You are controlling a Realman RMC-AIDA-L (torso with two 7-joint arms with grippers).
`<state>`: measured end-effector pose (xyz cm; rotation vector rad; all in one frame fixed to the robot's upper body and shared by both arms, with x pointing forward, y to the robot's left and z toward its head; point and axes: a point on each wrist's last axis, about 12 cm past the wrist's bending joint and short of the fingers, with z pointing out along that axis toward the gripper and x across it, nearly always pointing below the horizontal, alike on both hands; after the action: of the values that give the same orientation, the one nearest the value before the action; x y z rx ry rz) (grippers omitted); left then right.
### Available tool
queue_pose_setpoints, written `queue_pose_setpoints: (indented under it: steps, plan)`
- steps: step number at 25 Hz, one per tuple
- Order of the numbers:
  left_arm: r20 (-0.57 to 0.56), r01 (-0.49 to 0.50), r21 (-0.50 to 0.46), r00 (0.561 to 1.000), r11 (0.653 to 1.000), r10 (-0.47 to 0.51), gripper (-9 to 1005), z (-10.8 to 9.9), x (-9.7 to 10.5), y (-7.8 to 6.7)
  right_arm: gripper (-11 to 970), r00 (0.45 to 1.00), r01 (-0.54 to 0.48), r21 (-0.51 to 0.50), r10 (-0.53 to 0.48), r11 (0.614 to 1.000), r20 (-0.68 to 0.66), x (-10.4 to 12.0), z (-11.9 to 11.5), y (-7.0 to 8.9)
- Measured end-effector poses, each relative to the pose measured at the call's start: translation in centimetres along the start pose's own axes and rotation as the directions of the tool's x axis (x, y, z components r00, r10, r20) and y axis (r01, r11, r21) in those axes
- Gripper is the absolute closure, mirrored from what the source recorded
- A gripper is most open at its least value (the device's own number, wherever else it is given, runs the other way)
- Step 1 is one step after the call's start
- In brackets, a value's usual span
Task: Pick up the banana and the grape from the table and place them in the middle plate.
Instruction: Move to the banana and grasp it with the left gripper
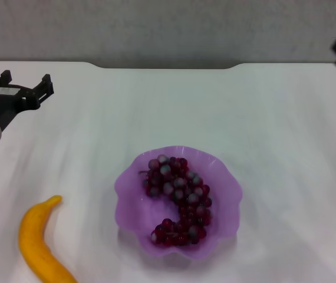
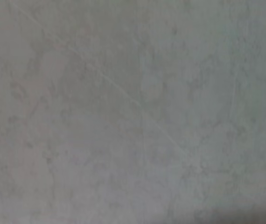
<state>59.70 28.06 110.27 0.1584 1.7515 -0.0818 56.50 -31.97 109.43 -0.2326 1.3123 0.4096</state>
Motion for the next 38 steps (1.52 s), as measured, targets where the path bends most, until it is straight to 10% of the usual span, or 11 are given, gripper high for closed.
queue_pose_setpoints:
  steps: [23, 38]
  plan:
    - [-0.343, -0.157, -0.035, 0.930, 0.987, 0.136, 167, -3.9, -6.8, -2.0, 75, 0.999, -0.022, 0.190, 0.028, 0.982, -0.025, 1.7, -3.4, -1.6]
    - [-0.640, -0.347, 0.012, 0.718, 0.938, 0.273, 179, -7.7, -4.7, -5.6, 77, 0.999, -0.033, 0.203, 0.041, 0.979, -0.031, 2.1, -4.4, -1.5]
